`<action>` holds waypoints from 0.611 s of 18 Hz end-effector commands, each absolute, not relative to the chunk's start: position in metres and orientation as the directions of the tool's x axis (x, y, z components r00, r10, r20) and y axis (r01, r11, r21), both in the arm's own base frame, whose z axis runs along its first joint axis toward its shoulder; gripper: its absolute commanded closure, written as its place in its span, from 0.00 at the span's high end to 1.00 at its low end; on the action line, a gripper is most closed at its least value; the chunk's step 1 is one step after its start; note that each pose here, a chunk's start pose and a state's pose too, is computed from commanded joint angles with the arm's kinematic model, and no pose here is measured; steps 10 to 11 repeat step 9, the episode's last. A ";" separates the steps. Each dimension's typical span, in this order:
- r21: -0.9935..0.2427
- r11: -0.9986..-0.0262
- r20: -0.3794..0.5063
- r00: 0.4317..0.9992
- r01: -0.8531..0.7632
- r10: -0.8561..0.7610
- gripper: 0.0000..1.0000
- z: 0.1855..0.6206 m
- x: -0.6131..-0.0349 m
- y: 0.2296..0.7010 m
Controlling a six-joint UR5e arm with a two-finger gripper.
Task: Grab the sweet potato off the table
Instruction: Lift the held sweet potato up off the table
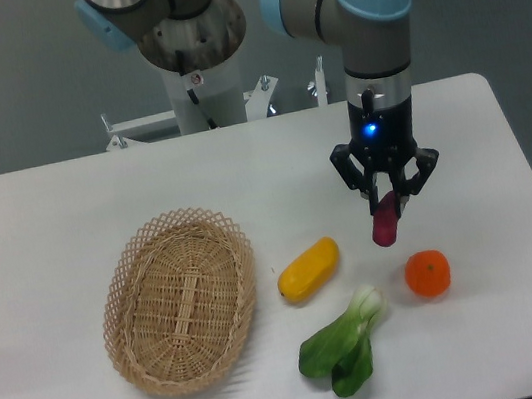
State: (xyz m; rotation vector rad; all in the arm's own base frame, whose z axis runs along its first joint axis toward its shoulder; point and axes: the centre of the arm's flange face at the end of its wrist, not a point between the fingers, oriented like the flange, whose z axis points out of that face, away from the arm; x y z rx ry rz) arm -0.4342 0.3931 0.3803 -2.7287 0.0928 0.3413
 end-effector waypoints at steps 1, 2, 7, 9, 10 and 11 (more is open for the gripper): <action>-0.369 -0.922 -0.250 0.968 -0.114 -0.020 0.19 0.380 -0.434 0.394; -0.369 -0.923 -0.250 0.968 -0.112 -0.017 0.19 0.380 -0.434 0.393; -0.369 -0.922 -0.252 0.968 -0.114 -0.018 0.19 0.381 -0.435 0.393; -0.370 -0.922 -0.251 0.968 -0.114 -0.019 0.19 0.381 -0.434 0.393; -0.370 -0.922 -0.251 0.968 -0.114 -0.019 0.19 0.381 -0.434 0.393; -0.370 -0.922 -0.251 0.968 -0.114 -0.019 0.19 0.381 -0.434 0.393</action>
